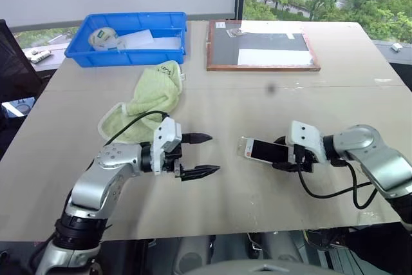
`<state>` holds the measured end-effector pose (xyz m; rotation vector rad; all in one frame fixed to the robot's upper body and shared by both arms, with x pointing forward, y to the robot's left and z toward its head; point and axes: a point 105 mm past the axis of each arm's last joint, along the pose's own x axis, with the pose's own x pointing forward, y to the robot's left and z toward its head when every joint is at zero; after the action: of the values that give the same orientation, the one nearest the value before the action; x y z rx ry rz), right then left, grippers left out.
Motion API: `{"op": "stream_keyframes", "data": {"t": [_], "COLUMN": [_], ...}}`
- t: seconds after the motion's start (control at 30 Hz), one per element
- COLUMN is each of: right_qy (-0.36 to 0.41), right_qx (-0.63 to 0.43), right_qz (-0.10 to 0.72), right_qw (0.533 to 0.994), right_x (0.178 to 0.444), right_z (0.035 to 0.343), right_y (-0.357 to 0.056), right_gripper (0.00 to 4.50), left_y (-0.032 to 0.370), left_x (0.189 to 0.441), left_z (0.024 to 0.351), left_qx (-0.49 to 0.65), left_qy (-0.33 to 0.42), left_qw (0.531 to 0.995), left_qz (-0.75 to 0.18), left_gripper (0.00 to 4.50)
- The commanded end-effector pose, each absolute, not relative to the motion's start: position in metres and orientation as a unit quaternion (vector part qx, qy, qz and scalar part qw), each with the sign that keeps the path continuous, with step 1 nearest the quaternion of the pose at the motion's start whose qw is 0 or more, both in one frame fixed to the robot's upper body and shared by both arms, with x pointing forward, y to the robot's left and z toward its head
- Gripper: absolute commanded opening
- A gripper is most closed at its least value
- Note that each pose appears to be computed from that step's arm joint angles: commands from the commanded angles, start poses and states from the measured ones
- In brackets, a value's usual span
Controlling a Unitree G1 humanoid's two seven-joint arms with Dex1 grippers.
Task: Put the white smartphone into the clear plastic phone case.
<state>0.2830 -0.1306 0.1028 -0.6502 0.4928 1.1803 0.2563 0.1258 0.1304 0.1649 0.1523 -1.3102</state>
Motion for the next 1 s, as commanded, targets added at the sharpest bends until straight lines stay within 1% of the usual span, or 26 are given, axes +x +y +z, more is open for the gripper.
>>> {"op": "stream_keyframes", "data": {"t": [0.03, 0.1, 0.23, 0.37, 0.53, 0.7, 0.8, 0.97, 1.0], "right_qy": [0.225, 0.222, 0.227, 0.234, 0.233, 0.259, 0.274, 0.267, 0.265], "right_qx": [-0.317, -0.327, -0.355, -0.362, -0.366, -0.366, -0.372, -0.359, -0.359], "right_qz": [0.523, 0.521, 0.530, 0.547, 0.564, 0.573, 0.557, 0.554, 0.560], "right_qw": [0.759, 0.756, 0.736, 0.718, 0.703, 0.686, 0.690, 0.702, 0.698], "right_x": [0.288, 0.288, 0.285, 0.279, 0.279, 0.272, 0.274, 0.278, 0.276], "right_z": [0.106, 0.107, 0.099, 0.093, 0.093, 0.087, 0.085, 0.093, 0.094], "right_y": [-0.137, -0.138, -0.139, -0.135, -0.125, -0.123, -0.126, -0.122, -0.121], "right_gripper": [2.93, 2.93, 2.93, 2.93, 2.93, 2.93, 2.92, 2.91, 3.41], "left_y": [0.124, 0.124, 0.123, 0.124, 0.124, 0.123, 0.123, 0.121, 0.121], "left_x": [0.257, 0.256, 0.255, 0.256, 0.256, 0.256, 0.256, 0.256, 0.257], "left_z": [0.136, 0.134, 0.131, 0.131, 0.130, 0.129, 0.129, 0.128, 0.127], "left_qx": [0.080, 0.080, 0.082, 0.085, 0.086, 0.087, 0.088, 0.087, 0.087], "left_qy": [0.053, 0.054, 0.058, 0.059, 0.060, 0.060, 0.059, 0.057, 0.058], "left_qw": [0.787, 0.787, 0.786, 0.787, 0.787, 0.787, 0.788, 0.788, 0.788], "left_qz": [-0.609, -0.610, -0.610, -0.608, -0.608, -0.608, -0.607, -0.607, -0.607], "left_gripper": [4.50, 4.50, 4.50, 4.50, 4.50, 4.50, 4.50, 4.50, 4.50]}}
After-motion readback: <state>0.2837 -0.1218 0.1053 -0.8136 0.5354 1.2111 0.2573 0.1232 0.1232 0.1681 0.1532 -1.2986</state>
